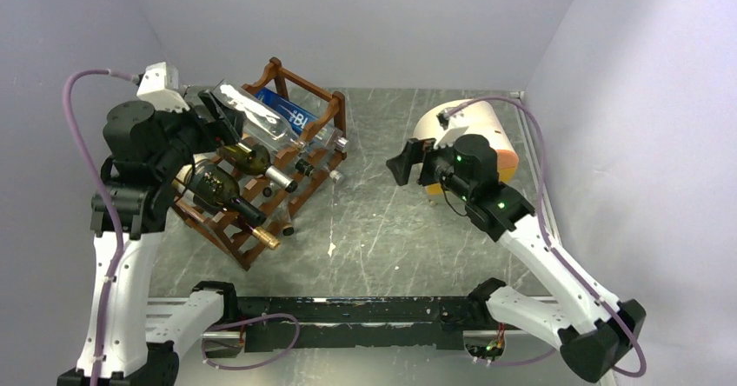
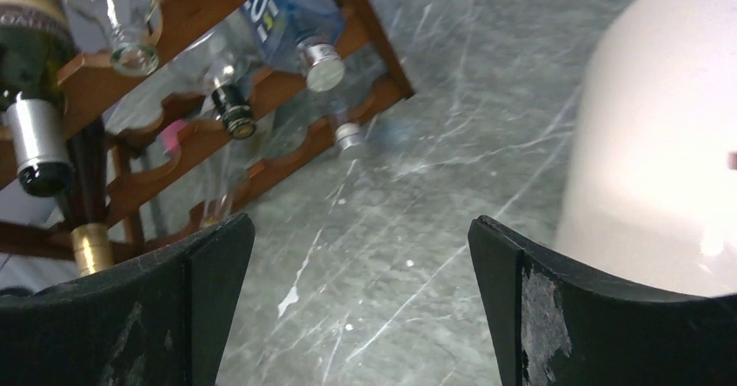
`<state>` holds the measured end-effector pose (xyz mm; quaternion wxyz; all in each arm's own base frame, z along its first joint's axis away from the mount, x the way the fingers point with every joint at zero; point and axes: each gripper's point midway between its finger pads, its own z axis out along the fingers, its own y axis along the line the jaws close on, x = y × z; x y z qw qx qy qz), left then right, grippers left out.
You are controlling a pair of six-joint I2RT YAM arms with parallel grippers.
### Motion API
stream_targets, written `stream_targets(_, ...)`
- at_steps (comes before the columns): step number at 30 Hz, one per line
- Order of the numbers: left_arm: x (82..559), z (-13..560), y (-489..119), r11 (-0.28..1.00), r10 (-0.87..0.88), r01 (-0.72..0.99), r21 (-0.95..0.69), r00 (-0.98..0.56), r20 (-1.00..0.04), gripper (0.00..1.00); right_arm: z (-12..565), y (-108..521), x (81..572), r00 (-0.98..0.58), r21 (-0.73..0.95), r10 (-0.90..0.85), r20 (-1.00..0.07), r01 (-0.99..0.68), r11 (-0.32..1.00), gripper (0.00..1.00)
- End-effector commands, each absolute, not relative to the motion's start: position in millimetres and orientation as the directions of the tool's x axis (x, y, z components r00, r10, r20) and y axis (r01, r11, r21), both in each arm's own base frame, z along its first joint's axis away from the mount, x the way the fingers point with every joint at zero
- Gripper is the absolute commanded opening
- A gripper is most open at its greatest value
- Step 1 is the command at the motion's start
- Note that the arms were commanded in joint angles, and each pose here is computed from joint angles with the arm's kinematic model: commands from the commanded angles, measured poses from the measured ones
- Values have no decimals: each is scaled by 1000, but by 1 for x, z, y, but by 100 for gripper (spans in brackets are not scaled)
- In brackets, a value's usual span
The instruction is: Take the wine bottle off the wine rack
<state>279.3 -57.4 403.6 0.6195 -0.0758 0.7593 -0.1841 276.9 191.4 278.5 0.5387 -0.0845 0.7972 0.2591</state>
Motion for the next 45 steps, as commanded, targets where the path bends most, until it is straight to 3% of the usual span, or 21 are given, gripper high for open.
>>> stream_targets(1,275,386,-54,937,-300,72,-342,-337,-893,93,298,229,273,-419,354,105,-902,-576,737,100)
stream_targets(13,264,394,-57,926,-316,98,-363,-322,-892,93,332,348,267,-348,300,8,-937,-797,524,100)
stream_targets(26,249,393,-58,924,-316,115,-365,-311,-896,93,336,428,311,-172,37,-190,-967,-828,560,92)
stream_targets(45,239,382,-56,926,-319,94,-367,-328,-889,93,291,479,343,-88,-112,-362,-928,-861,496,91)
